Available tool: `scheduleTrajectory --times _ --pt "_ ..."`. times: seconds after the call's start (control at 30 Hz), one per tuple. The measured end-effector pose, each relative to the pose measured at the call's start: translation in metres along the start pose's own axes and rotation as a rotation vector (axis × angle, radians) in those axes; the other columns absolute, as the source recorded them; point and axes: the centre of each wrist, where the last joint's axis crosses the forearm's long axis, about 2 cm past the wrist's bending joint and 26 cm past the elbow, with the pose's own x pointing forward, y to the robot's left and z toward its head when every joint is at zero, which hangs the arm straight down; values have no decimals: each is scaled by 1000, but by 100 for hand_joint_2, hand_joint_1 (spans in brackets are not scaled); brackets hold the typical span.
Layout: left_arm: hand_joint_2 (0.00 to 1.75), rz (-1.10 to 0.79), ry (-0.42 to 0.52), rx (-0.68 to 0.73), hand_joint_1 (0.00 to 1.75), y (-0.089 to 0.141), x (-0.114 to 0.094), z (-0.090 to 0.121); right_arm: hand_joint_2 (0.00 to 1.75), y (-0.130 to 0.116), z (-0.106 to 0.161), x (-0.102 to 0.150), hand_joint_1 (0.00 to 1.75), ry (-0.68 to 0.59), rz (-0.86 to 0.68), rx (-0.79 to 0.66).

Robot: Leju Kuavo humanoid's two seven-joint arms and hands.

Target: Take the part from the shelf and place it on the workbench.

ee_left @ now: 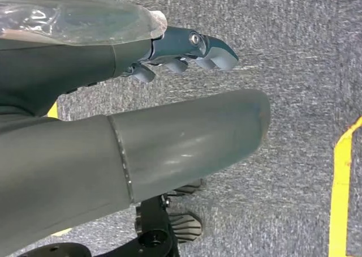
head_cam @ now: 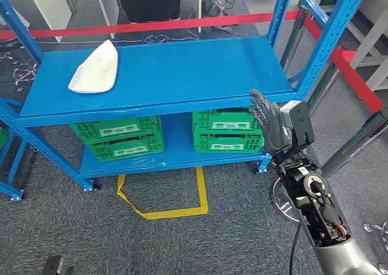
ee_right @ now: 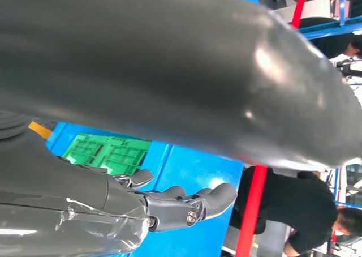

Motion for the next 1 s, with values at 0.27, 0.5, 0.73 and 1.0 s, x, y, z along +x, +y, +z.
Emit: scheduleTrajectory --times 0.27,0.5,0.73,1.0 --pt "0 45 22 24 0 9 -10 3 0 -1 -12 8 0 -19 17 29" --pt "0 68 47 44 0 17 -26 9 0 -5 -30 13 0 -54 60 37" --pt "0 81 74 39 0 19 -30 11 0 -16 -32 12 0 -44 76 14" --pt "0 81 84 38 0 20 -29 10 0 -37 -29 15 0 -17 114 -31"
